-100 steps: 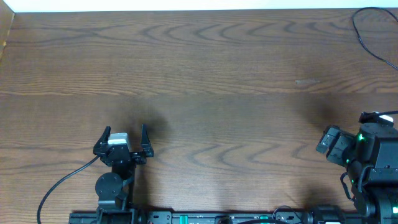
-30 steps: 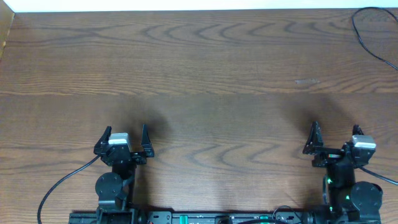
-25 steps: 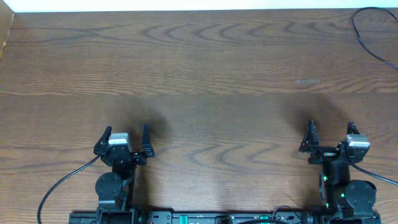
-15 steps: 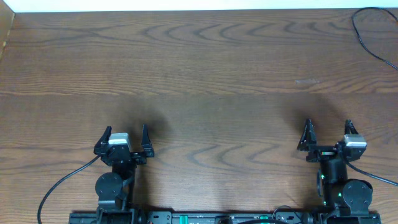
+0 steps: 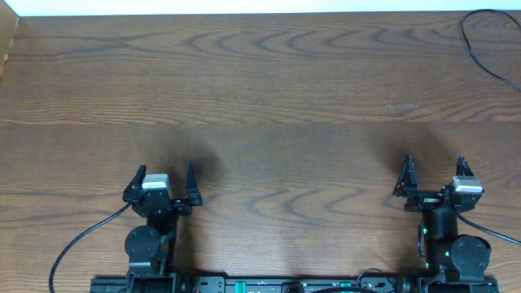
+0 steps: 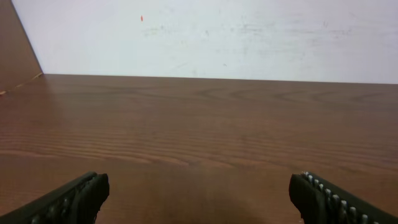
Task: Untangle cables
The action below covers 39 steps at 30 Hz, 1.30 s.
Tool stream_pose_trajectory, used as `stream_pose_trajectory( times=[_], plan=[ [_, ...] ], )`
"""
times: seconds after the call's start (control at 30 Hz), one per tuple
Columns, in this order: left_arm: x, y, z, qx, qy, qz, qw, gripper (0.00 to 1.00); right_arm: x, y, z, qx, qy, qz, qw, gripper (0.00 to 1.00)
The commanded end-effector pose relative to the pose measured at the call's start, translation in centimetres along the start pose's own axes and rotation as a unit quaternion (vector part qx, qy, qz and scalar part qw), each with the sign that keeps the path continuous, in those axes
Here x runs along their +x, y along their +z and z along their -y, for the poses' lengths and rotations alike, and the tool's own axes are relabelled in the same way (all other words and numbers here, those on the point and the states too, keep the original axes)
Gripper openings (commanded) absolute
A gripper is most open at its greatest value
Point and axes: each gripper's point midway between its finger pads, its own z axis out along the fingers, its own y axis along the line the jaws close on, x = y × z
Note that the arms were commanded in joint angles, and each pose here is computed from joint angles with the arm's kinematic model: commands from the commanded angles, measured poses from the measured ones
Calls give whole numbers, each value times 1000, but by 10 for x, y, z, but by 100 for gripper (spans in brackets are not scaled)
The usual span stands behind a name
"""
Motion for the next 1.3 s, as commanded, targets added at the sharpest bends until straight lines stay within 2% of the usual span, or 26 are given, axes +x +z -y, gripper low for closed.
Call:
stream_pose_trajectory(
  times=[0.0,0.3,0.67,1.27],
  plan=[
    [18,2,-2,-6,2,-23,1000,98,13,0,0,-3,-15,-21,1000,99],
    [18,2,-2,-6,2,-23,1000,98,63,-6,5,7,-15,-116,993,99],
    [18,2,-2,-6,2,-23,1000,98,63,-6,4,1,-49,-116,992,99],
    [18,2,-2,-6,2,-23,1000,98,63,-6,2,-6,-55,-116,992,99]
  ],
)
